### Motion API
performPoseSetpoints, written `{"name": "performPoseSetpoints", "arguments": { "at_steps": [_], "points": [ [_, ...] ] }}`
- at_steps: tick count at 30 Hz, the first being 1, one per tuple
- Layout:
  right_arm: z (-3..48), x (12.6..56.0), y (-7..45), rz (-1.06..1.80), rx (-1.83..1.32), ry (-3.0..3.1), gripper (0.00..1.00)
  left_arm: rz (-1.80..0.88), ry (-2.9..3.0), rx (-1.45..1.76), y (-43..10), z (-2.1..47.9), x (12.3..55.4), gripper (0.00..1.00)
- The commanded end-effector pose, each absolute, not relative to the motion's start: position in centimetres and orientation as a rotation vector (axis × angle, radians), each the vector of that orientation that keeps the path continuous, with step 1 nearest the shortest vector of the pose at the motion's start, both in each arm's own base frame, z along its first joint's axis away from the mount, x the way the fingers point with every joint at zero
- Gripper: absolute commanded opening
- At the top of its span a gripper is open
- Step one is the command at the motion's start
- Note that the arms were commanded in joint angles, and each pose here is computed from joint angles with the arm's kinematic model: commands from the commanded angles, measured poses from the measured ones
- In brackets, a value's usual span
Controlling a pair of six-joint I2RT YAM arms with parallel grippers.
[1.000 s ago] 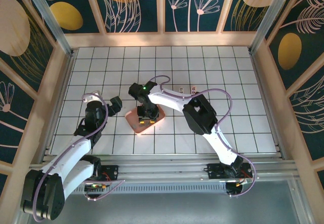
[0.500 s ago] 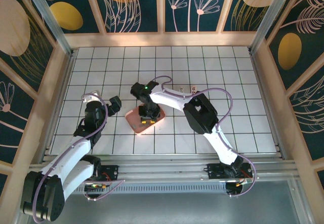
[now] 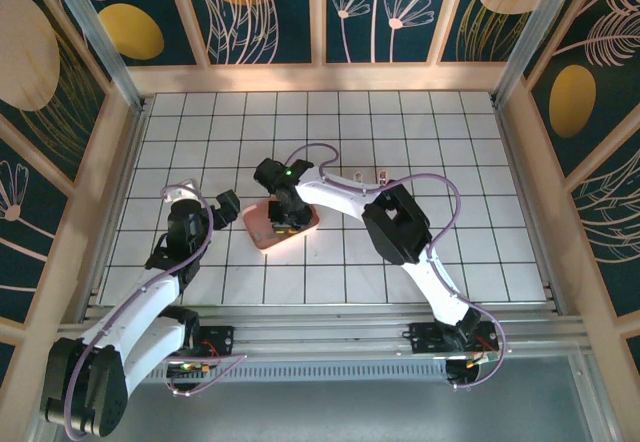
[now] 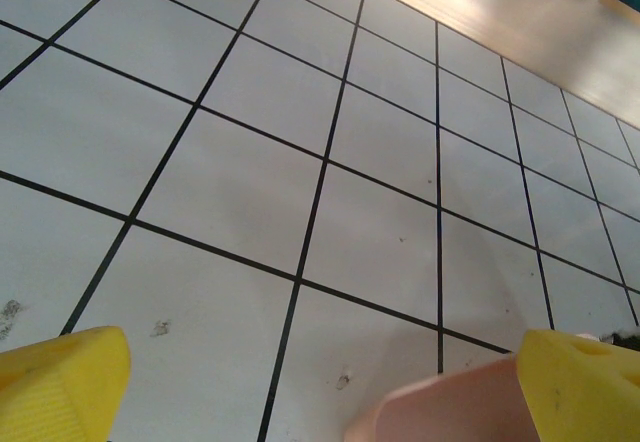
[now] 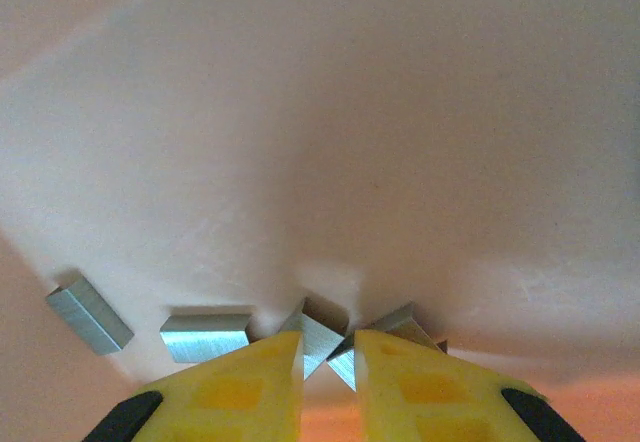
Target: Load the staples into the stapler
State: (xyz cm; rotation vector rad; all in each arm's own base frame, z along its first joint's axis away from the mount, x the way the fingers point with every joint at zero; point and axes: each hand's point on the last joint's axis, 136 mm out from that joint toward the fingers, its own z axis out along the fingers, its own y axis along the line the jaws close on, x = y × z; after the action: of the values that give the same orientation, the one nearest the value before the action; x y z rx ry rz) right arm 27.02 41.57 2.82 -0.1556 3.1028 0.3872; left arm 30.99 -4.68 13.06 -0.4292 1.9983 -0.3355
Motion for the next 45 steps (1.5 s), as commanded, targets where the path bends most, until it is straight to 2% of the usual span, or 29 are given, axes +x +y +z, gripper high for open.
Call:
{"name": "performPoseSetpoints", "arguments": {
  "at_steps": [1,15,24,35,45],
  "points": [
    [6.4,29.7,42.5,0.452,-0.165,2.936,0.22,-0.311,1.987,-0.426,-4.2,13.3,30.9,0.99],
    [7.8,28.0,40.3,0.455,-0.154,2.921,0.22,-0.401,2.026,-0.377,-6.0,13.3,31.8,0.99],
    [11.5,27.9,38.0,0.577,-0.006,2.786,0.37,-0.497,2.095,-0.196,-9.6,14.1,35.0,0.99],
    [10.5,24.6,35.3,1.061,0.288,2.728,0.47,-0.579,2.246,-0.032,-13.3,11.7,39.4,0.95],
    [8.7,24.5,35.0,1.17,0.333,2.742,0.52,-0.666,2.391,0.045,-15.0,7.5,38.8,0.89]
  ]
}}
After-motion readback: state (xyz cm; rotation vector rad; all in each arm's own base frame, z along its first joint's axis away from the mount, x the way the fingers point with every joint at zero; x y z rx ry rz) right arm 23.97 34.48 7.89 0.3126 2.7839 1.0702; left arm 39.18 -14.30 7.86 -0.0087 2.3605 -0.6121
